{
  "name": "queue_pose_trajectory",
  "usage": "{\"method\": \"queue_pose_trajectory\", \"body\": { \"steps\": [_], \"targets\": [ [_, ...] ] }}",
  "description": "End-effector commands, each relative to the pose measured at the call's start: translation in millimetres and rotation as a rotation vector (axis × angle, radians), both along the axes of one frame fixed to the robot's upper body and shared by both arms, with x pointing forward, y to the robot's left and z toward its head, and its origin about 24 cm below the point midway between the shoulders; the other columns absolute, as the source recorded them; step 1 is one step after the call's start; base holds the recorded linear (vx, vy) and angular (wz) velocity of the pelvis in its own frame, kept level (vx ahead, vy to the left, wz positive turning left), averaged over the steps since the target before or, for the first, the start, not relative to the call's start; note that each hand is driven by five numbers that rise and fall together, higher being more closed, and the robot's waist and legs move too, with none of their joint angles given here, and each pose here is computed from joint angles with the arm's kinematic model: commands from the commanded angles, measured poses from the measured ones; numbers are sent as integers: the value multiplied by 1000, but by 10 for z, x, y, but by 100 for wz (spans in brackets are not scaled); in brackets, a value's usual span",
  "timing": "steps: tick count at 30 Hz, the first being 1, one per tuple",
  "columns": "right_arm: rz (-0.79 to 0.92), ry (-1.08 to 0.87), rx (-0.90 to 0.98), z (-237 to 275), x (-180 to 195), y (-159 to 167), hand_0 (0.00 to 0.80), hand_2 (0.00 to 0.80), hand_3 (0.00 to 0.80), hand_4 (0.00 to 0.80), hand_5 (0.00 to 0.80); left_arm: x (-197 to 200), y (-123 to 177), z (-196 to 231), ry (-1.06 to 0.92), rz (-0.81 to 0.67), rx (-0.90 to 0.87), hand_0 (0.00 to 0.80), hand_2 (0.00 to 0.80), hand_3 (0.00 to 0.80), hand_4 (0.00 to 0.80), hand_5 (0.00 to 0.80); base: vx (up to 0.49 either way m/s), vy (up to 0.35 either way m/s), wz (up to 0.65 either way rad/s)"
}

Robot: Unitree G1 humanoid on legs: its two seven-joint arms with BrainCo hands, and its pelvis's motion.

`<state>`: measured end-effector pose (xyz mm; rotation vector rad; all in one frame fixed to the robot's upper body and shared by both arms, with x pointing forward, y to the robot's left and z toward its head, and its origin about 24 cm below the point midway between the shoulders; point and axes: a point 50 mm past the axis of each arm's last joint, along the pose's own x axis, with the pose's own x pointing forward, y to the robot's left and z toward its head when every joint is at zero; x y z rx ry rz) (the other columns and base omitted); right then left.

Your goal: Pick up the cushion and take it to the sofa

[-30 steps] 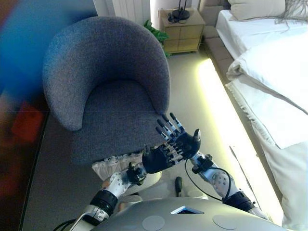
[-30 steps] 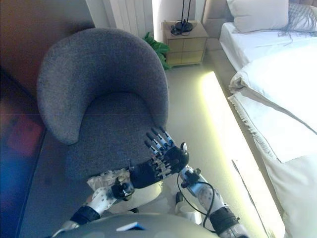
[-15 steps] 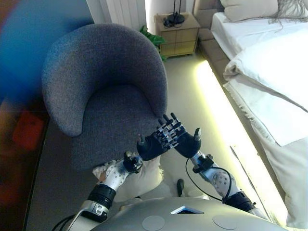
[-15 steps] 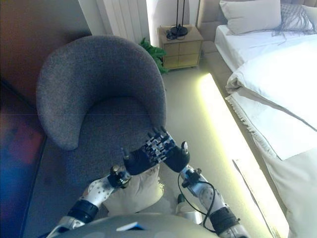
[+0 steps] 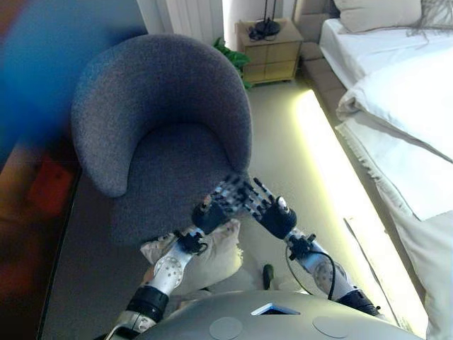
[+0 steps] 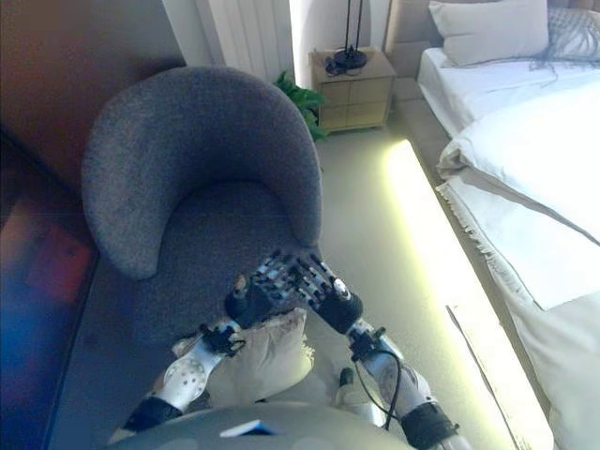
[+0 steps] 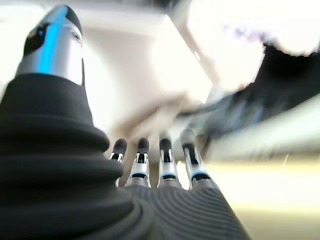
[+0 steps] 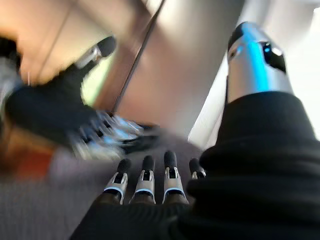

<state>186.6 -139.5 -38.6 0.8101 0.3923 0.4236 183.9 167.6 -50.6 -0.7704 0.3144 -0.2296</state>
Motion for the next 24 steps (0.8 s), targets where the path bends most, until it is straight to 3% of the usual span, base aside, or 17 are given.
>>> {"method": "queue_pose_trajectory", "body": {
  "steps": [1, 4, 9, 24],
  "targets": [
    [-133, -171, -156, 250, 285, -129, 0, 0, 0, 0, 0, 136, 392, 261, -124, 161, 305, 0, 0, 0, 0, 0, -45, -52, 9],
    [-213, -167, -251, 242, 370, -249, 0, 0, 0, 0, 0, 132, 484, 327, -136, 224, 336, 0, 0, 0, 0, 0, -36, -53, 10],
    [-303, -116, -241, 205, 390, -303, 0, 0, 0, 0, 0, 130, 500, 336, -136, 262, 349, 0, 0, 0, 0, 0, 9, -37, 10],
    [-296, -95, -382, 145, 372, -392, 0, 0, 0, 0, 0, 194, 539, 291, -63, 336, 398, 0, 0, 0, 0, 0, 11, -58, 4]
  ]
}}
